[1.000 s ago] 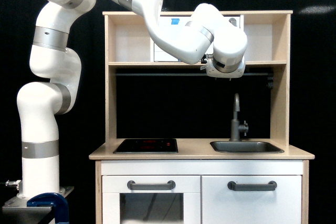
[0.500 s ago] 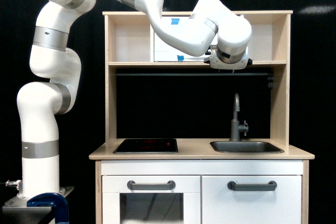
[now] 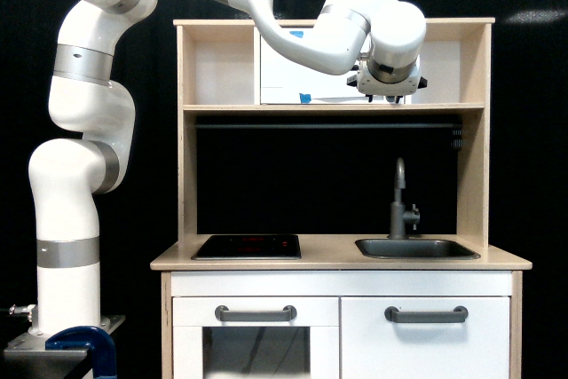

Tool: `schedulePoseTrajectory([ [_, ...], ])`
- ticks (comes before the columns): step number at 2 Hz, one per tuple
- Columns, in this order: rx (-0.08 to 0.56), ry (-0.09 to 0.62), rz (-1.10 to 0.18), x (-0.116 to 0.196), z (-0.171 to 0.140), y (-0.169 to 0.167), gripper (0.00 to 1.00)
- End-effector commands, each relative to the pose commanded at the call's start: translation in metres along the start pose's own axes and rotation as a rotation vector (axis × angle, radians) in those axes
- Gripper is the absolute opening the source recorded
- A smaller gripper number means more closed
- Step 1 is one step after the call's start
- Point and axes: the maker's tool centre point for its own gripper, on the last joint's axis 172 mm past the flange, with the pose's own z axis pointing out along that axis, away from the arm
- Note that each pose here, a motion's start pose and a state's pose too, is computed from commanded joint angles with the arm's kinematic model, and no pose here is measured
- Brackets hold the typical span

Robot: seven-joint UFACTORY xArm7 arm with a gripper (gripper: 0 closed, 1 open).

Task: Open the oven door

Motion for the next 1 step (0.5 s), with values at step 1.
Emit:
schedulePoseTrajectory([
  [1,0.0,0.0,0.0,0.0387,0.0175,0.007,1.0],
])
